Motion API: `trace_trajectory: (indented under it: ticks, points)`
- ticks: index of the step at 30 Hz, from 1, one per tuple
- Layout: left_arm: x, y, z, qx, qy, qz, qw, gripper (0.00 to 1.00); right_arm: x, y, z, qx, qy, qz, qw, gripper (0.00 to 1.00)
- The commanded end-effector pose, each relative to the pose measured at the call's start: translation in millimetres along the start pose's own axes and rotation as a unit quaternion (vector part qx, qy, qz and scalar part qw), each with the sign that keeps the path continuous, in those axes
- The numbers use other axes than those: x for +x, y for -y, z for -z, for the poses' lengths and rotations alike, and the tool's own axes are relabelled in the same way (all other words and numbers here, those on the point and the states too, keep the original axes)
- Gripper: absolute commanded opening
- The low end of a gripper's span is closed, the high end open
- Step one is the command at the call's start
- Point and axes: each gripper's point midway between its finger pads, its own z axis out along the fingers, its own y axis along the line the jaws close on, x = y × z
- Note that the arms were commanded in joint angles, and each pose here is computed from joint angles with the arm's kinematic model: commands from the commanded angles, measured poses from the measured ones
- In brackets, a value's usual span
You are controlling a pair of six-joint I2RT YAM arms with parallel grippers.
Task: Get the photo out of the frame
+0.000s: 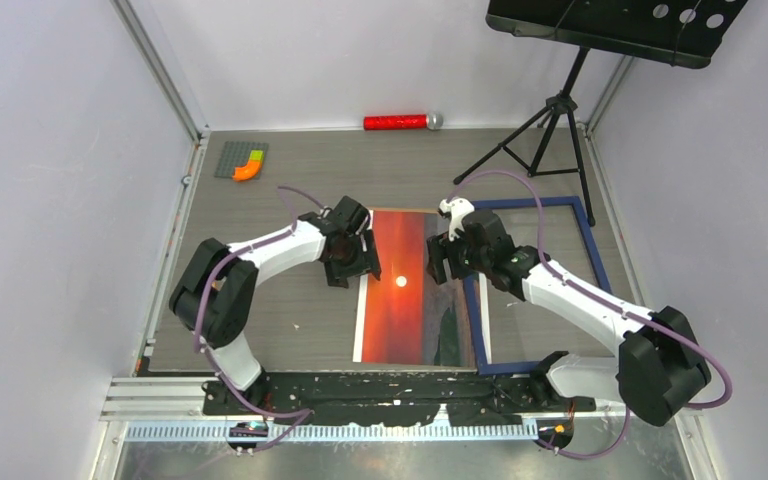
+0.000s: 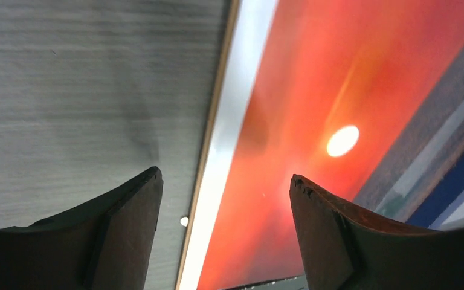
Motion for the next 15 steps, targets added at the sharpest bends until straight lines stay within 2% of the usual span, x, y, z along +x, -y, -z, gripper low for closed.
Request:
trace_trajectory:
  ticks: [1, 8, 15]
  points:
    - [-16.9, 15.9, -12.0, 0.048, 0.015, 0.006, 0.999, 0.77, -5.5, -2.3, -3.1, -0.010, 0.013, 0.004, 1.000, 0.76]
    - [-2.7, 38.4, -24.2, 0.120, -0.024, 0.016, 0.992, 0.77, -4.0, -0.2, -3.5, -0.005, 0.010, 0.007, 1.000, 0.77]
    - [-0.9, 52.0, 4.6, 0.171, -0.007, 0.019, 0.985, 0.77, -4.1, -1.0, -3.9, -0.007, 0.011, 0.007, 1.000, 0.77]
